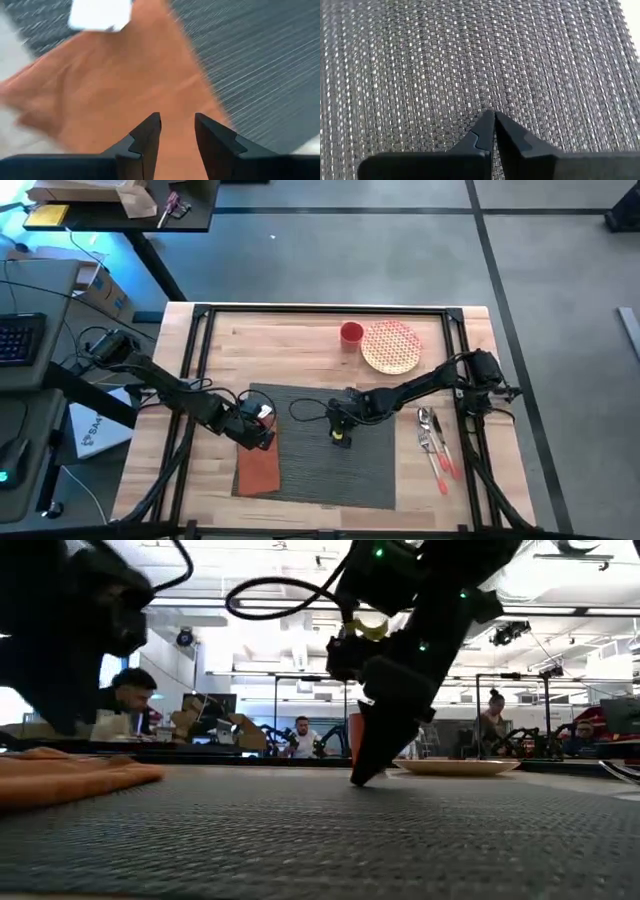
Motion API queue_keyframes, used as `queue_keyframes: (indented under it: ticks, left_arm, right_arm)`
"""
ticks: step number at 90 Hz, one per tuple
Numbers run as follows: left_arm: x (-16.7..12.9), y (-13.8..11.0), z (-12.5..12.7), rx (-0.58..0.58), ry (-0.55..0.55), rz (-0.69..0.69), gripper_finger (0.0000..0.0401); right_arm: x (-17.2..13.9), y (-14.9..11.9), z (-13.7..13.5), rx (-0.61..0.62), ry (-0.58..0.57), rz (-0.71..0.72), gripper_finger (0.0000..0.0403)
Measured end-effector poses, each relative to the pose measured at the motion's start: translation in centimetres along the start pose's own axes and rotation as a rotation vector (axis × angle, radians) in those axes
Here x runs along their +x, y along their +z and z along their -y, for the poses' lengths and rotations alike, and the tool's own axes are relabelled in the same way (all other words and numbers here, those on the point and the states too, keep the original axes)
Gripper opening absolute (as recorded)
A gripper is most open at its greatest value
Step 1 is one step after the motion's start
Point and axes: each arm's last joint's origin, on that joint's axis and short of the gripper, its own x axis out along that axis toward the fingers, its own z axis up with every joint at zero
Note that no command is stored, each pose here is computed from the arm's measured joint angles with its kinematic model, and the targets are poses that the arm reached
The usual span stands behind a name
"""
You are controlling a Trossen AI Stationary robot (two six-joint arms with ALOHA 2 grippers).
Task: Set table place
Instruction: Adjust the gray tablemat
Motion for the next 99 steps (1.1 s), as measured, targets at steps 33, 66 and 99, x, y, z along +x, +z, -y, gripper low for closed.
queue_keyframes:
  ticks: [33, 66, 99]
  left_arm:
    - [2.9, 1.3, -0.1, 0.01, 0.122, 0.122, 0.007]
    - [-0.6, 2.7, 2.7, 0.128, 0.114, 0.182, 0.0044]
    - [-1.9, 2.5, 4.6, 0.32, 0.062, 0.107, 0.0042]
  right_arm:
    - [-0.2, -0.5, -1.3, -0.048, 0.045, -0.013, 0.0]
    - [-3.9, 1.3, -1.6, -0.094, 0.048, -0.021, 0.0]
    - [-12.2, -1.1, 1.8, 0.232, 0.093, -0.037, 0.0]
